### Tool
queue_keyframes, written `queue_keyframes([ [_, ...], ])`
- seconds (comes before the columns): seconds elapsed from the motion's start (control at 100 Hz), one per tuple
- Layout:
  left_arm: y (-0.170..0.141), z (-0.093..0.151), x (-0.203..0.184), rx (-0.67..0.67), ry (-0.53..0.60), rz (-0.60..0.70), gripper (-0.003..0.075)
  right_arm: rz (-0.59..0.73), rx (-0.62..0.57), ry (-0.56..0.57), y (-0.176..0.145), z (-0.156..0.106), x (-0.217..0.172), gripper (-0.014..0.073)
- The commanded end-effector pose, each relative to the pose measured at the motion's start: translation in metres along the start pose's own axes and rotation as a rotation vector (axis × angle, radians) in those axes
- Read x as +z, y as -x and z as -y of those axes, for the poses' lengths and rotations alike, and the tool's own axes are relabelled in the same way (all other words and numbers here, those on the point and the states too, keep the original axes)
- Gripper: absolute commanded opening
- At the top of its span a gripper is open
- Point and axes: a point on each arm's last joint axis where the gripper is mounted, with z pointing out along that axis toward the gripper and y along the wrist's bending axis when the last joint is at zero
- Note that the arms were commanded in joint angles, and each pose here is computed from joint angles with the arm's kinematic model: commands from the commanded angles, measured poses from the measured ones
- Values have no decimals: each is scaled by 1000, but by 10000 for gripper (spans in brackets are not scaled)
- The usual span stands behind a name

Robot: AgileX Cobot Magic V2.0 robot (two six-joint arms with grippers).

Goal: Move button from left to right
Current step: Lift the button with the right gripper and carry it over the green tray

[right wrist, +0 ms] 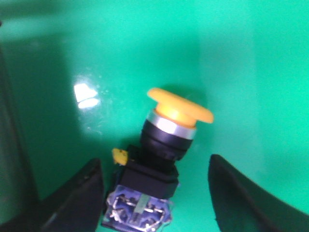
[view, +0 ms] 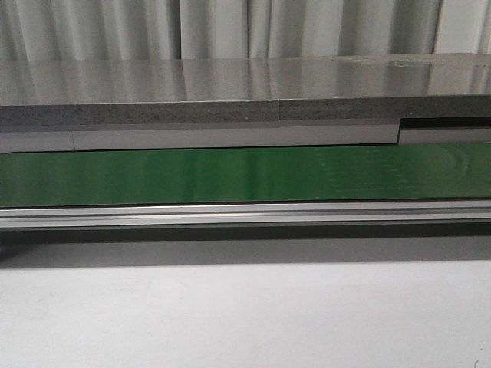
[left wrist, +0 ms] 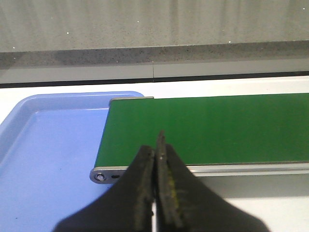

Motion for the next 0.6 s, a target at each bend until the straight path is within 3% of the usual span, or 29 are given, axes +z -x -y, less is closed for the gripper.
queue_keyframes([
  [0.0,16,-1,-2,-8,15,97,-20,120,17,-16,15,6,-33,510],
  [0.25,16,-1,-2,-8,15,97,-20,273,71,-4,22,7,-80,510],
  [0.38,16,-1,-2,-8,15,97,-20,407,92,41,26,-7,-121,510],
  [0.59,16,-1,-2,-8,15,97,-20,620,19,87,15,-41,-192,510],
])
